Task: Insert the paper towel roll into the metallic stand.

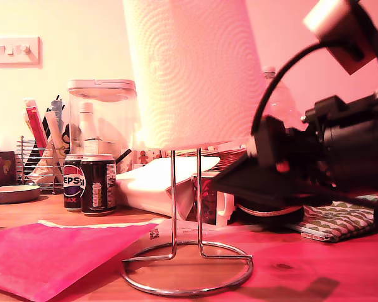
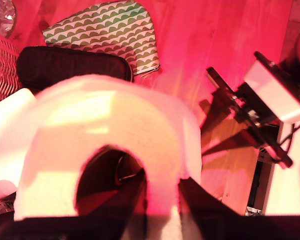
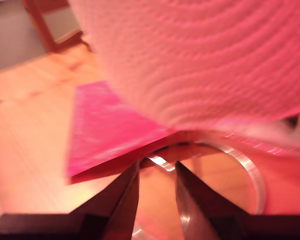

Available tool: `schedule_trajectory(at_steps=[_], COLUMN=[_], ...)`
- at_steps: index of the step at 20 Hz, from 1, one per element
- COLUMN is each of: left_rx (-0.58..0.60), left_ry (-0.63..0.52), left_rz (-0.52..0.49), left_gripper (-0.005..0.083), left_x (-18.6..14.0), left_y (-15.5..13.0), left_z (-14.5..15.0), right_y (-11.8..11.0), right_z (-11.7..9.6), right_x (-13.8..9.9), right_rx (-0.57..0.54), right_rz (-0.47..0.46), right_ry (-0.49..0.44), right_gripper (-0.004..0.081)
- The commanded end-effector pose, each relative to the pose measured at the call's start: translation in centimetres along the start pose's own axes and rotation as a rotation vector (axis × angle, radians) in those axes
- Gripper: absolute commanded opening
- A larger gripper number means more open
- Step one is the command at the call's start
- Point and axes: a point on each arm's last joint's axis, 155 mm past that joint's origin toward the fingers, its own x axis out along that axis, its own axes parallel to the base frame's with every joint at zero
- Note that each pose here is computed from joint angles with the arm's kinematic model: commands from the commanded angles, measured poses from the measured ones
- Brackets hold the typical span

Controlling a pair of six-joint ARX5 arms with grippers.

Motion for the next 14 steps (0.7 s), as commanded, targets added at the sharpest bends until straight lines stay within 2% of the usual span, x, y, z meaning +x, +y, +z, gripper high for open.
schedule_trajectory(at_steps=[1,6,9,14], left_rx=[0.008,0.008,0.007,0.007], left_ry=[0.011,0.01,0.01,0.01], left_rz=[0.006,0.005,0.005,0.004], left_gripper=[-0.0021,-0.0021,-0.0021,-0.0021], left_x=[0.8,0.8,0.8,0.8], left_y=[0.3,0.3,0.3,0.2], left_z=[-0.1,-0.1,-0.1,0.0], right_y=[1.0,2.9,3.0,2.5], right_z=[-0.4,1.0,2.8,5.0], right_x=[-0.8,-2.2,-3.1,-4.2], right_rx=[0.009,-0.009,-0.043,-0.114], right_rz=[0.024,0.035,0.011,-0.027], right_ry=[-0.001,-0.074,-0.14,-0.199], right_gripper=[0.0195,0.0194,0.0192,0.0187])
